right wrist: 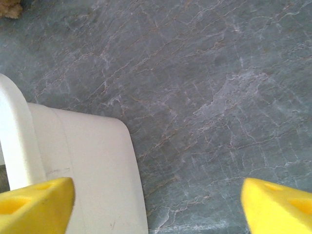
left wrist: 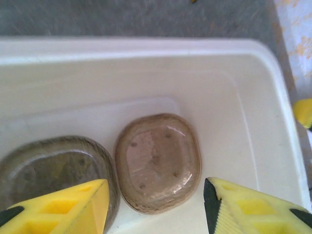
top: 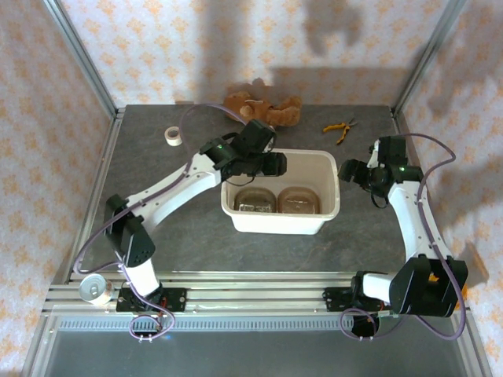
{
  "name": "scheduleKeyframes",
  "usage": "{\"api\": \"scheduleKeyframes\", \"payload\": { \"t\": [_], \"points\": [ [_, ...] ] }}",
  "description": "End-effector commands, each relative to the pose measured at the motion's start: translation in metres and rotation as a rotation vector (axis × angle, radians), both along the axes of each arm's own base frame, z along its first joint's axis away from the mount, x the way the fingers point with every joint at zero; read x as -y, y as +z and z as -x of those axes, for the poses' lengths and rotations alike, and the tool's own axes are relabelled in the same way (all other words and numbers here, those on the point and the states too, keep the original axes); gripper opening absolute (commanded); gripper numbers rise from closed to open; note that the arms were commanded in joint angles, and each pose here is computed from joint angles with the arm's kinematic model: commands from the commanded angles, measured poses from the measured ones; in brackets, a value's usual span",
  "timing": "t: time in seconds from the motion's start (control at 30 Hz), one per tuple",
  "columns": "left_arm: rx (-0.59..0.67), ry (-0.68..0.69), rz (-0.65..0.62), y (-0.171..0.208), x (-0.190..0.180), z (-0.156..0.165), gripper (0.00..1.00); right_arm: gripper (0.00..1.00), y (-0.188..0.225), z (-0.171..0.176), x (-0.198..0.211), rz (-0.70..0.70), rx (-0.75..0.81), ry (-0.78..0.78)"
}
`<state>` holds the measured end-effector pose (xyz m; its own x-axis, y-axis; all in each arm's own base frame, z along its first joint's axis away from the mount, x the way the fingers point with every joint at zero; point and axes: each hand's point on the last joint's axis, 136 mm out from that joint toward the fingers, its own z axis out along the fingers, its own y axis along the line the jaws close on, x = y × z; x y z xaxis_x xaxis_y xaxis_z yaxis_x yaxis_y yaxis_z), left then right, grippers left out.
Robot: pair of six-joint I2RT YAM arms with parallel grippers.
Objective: Place the plates into the plastic bin on the countertop
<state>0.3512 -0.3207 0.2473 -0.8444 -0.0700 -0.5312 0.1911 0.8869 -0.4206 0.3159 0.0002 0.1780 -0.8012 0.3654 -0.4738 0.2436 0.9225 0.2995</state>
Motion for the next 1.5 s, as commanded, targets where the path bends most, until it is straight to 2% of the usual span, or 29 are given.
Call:
{"api": "scheduleKeyframes", "payload": {
  "t": [0.0,0.17,0.23,0.33,0.47,0.53,0.63,0.8,0.9,1.03,1.17,1.3,1.47],
  "points": [
    [0.163,0.05,-0.098,0.035,-0.038,-0.01,0.56,0.92,0.023,-0.007,0.014,0.061,0.059,-0.05],
    [0.247,0.212,-0.132,0.063,-0.116,-0.023,0.58,0.99,0.038,-0.023,0.02,0.088,0.119,-0.076],
    [0.284,0.29,-0.139,0.072,-0.151,-0.025,0.61,0.99,0.039,-0.027,0.023,0.103,0.137,-0.078],
    [0.364,0.397,-0.215,0.075,-0.202,-0.022,0.71,0.99,0.038,-0.028,0.037,0.162,0.172,-0.139],
    [0.399,0.602,-0.388,0.057,-0.278,-0.009,0.99,1.0,0.037,-0.019,0.065,0.267,0.312,-0.29],
    [0.392,0.72,-0.469,0.041,-0.315,0.002,0.99,1.0,0.033,-0.013,0.076,0.315,0.39,-0.341],
    [0.382,0.803,-0.555,0.013,-0.348,0.016,0.99,1.0,0.009,-0.006,0.079,0.354,0.443,-0.346],
    [0.358,0.895,-0.662,-0.033,-0.376,0.029,0.99,1.0,-0.046,0.004,0.094,0.402,0.365,-0.429],
    [0.4,0.868,-0.745,-0.062,-0.382,0.031,0.99,0.99,-0.069,0.0,0.096,0.401,0.375,-0.44],
    [0.524,0.857,-0.722,-0.088,-0.38,0.028,0.99,0.99,-0.064,-0.016,0.089,0.384,0.478,-0.393],
    [0.536,0.838,-0.718,-0.11,-0.378,0.027,0.99,0.99,-0.061,-0.027,0.082,0.384,0.525,-0.336],
    [0.602,0.82,-0.698,-0.108,-0.374,0.017,0.99,0.99,-0.058,-0.038,0.078,0.383,0.58,-0.304],
    [0.645,0.793,-0.661,-0.108,-0.368,0.002,0.99,0.99,-0.062,-0.047,0.074,0.38,0.545,-0.264]
  ]
}}
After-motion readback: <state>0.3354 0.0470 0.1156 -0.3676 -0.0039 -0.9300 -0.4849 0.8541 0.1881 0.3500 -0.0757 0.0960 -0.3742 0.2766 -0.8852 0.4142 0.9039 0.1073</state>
